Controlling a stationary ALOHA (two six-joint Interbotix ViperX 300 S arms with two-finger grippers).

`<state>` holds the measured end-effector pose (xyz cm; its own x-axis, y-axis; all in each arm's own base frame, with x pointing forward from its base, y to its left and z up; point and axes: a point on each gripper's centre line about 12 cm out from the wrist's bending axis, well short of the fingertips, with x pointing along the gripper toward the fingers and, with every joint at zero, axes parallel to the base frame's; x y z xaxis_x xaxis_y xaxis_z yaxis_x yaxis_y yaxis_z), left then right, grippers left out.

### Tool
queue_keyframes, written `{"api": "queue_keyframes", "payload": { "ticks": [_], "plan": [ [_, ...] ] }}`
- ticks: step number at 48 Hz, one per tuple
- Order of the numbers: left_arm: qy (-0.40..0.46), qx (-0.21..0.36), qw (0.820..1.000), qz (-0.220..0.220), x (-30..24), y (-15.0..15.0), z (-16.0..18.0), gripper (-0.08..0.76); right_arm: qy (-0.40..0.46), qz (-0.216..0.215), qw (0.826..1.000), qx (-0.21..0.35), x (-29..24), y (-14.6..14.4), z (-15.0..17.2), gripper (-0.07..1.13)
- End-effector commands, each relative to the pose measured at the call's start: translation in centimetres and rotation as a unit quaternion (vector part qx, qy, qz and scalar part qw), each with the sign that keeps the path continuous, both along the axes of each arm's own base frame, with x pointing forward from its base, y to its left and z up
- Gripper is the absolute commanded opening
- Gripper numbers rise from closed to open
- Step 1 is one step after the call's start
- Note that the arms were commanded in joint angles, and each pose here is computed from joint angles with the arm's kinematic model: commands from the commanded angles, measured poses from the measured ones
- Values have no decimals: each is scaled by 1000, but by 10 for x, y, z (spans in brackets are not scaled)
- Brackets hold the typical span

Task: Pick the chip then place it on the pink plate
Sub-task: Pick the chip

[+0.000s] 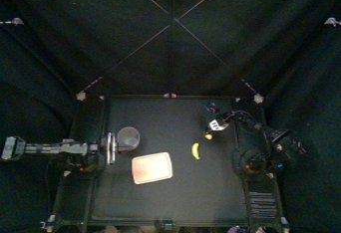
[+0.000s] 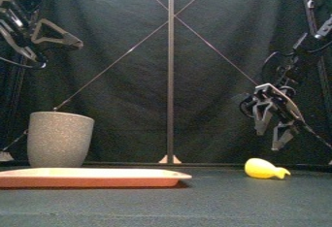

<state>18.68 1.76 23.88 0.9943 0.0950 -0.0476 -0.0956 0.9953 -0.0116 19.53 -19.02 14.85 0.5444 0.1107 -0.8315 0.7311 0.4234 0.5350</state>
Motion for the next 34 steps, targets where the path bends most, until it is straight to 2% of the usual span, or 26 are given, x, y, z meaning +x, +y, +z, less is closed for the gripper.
{"api": "queue_keyframes", "payload": {
  "ticks": [1,7,34],
  "plan": [
    [-10,1,1000,2,2,1,6,39,15,-5,999,-37,-3,-9,0,983],
    [-15,2,1000,3,2,1,8,39,44,3,997,-62,-8,-12,-12,983],
    [-12,0,1000,3,1,1,4,39,73,15,996,-48,-3,-9,-45,981]
  ]
}}
